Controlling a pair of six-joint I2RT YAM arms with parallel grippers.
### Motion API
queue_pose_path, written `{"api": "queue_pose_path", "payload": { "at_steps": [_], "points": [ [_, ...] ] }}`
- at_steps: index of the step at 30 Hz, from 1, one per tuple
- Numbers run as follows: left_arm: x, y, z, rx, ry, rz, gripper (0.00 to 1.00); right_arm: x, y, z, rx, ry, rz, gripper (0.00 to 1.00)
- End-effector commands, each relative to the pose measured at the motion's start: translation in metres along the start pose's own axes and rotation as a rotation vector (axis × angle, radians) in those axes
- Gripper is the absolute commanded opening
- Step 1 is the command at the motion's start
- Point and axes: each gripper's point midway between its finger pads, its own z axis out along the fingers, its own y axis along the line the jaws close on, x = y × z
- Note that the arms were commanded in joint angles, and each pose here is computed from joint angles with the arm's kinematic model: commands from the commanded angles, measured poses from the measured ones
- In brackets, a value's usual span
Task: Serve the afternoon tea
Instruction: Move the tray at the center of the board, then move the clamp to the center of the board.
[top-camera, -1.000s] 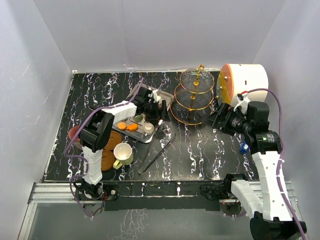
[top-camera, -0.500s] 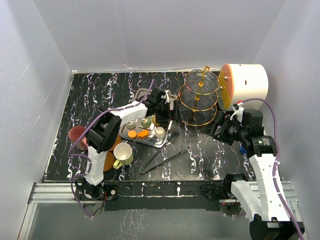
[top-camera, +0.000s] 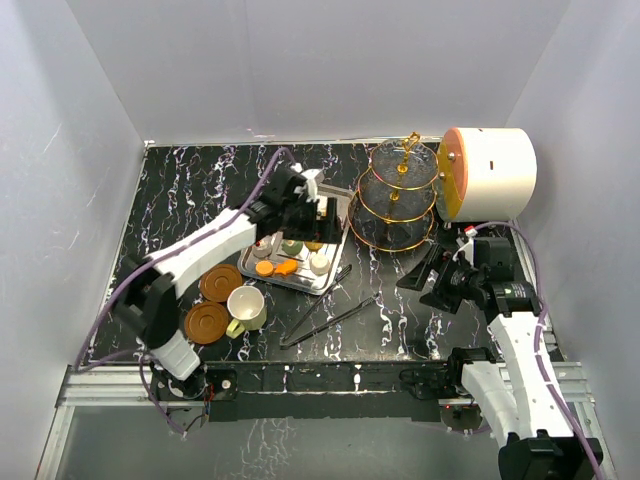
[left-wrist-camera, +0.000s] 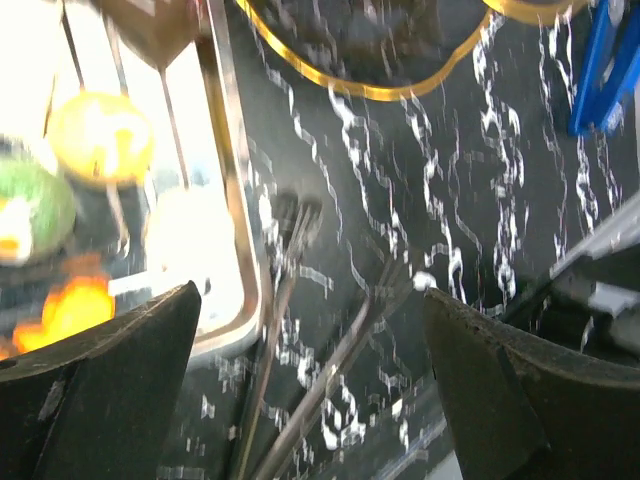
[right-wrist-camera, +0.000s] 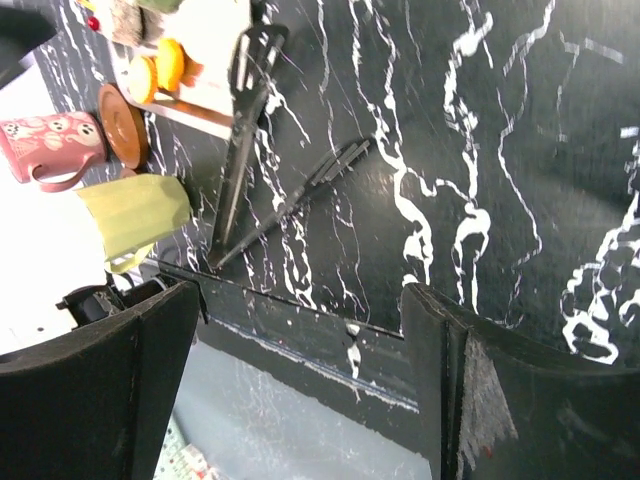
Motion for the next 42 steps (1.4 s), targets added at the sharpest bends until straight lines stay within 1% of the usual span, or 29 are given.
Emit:
{"api": "queue_pose_path", "payload": {
  "at_steps": [1,2,4,8,12,15,18,21,24,28,31,35,37,40,42],
  "points": [
    [0.045,0.003,-0.058,0.016,0.001,0.035,0.91,0.012,-0.001,0.002,-0.029,0.006,0.064,0.80],
    [0.053,-0.002,-0.070,0.047,-0.008,0.033,0.91,0.014,-0.003,0.004,-0.030,0.012,0.070,0.80],
    [0.072,-0.009,-0.083,0.088,0.004,0.025,0.91,0.021,-0.006,0.009,-0.034,0.043,0.088,0.80],
    [0.108,-0.004,-0.091,0.076,0.072,0.023,0.92,0.027,-0.003,0.018,-0.042,0.099,0.075,0.80],
    [0.135,0.001,-0.085,0.031,0.151,0.044,0.92,0.044,0.010,0.038,-0.065,0.184,0.052,0.80],
    [0.149,0.007,-0.080,-0.025,0.203,0.089,0.93,0.062,0.029,0.062,-0.037,0.219,-0.002,0.84],
    [0.165,0.014,-0.076,-0.072,0.267,0.121,0.93,0.069,0.037,0.081,-0.034,0.199,0.076,0.84],
    [0.174,0.010,-0.070,-0.054,0.278,0.129,0.94,0.065,0.038,0.095,-0.051,0.162,0.154,0.83],
    [0.186,0.010,-0.064,-0.041,0.306,0.121,0.96,0.065,0.038,0.102,-0.036,0.167,0.163,0.85],
    [0.211,0.019,-0.054,-0.060,0.378,0.115,0.96,0.072,0.042,0.111,-0.052,0.223,0.158,0.85],
    [0.223,0.023,-0.048,-0.044,0.399,0.099,0.96,0.074,0.038,0.118,-0.033,0.234,0.159,0.86],
    [0.225,0.015,-0.040,-0.001,0.394,0.081,0.95,0.073,0.034,0.126,-0.005,0.228,0.184,0.86],
    [0.229,0.014,-0.035,0.011,0.413,0.074,0.95,0.074,0.032,0.130,0.004,0.234,0.194,0.86],
    [0.233,0.007,-0.029,0.046,0.437,0.065,0.93,0.074,0.029,0.136,0.029,0.242,0.195,0.86],
    [0.231,-0.003,-0.025,0.088,0.431,0.060,0.92,0.070,0.023,0.139,0.069,0.224,0.193,0.86]
  ]
}}
